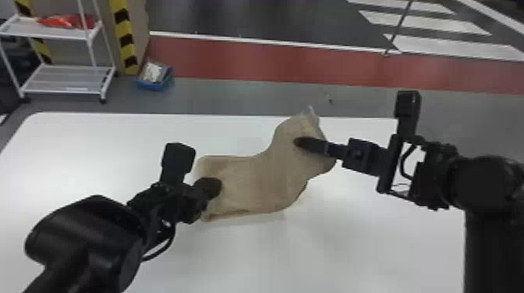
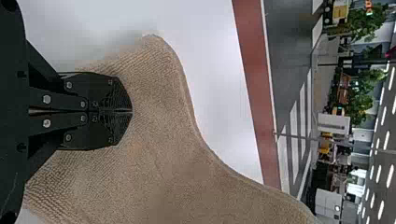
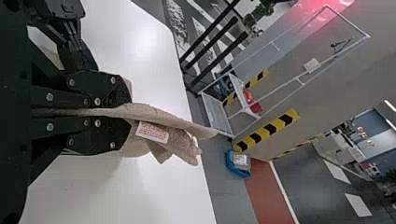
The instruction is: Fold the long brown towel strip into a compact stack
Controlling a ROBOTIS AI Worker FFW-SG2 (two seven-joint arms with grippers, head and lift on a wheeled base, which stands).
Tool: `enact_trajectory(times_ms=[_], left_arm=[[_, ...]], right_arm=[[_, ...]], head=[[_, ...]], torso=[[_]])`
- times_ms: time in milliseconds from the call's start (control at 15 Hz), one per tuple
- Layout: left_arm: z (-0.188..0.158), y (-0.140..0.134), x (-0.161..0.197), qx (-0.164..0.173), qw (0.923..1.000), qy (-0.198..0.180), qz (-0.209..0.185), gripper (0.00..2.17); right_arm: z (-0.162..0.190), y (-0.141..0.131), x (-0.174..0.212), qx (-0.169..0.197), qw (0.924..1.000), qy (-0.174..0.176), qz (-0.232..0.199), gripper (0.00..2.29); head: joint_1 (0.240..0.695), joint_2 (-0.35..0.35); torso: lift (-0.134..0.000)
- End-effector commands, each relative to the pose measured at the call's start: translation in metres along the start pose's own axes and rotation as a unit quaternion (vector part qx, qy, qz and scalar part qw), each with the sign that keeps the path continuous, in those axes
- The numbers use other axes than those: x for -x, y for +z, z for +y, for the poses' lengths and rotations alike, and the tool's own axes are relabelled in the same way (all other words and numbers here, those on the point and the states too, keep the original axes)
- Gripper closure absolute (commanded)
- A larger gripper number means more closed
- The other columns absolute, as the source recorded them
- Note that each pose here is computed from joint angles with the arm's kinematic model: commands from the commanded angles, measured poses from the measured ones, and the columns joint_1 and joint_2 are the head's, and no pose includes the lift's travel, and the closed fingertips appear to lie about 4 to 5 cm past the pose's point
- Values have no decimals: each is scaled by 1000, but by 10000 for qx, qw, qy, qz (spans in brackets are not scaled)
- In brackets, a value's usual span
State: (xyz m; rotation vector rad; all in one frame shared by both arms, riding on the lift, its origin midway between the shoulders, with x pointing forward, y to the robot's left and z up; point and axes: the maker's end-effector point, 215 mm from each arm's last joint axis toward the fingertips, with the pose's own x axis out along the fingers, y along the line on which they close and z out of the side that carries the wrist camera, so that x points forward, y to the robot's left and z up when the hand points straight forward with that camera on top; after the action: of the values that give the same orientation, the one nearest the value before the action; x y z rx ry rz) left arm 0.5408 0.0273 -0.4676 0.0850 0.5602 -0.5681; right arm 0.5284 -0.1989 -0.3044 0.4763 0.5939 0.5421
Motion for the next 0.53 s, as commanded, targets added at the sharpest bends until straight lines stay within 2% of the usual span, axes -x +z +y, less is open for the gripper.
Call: enact_trajectory(times_ms=[0,200,333,467], left_arm=[[-7,4,-2,-21,10000,-41,-27,1818],[-15,1,-4,-46,10000,-87,9,1818],[-20,-1,-6,-41,9999,-130,19,1818],[-20,1,-6,-34,9999,-131,-7,1818]], right_arm=[[12,-10,-10,74,9998,61,166,1646],[33,-15,-30,256,9991,202,285,1642],[40,-17,-43,304,9989,212,296,1642],[37,-29,-53,277,9984,191,461,1622]], head=[[695,-176],[695,-166],[695,-149],[695,-140]], torso=[[-125],[-125],[-125],[-125]])
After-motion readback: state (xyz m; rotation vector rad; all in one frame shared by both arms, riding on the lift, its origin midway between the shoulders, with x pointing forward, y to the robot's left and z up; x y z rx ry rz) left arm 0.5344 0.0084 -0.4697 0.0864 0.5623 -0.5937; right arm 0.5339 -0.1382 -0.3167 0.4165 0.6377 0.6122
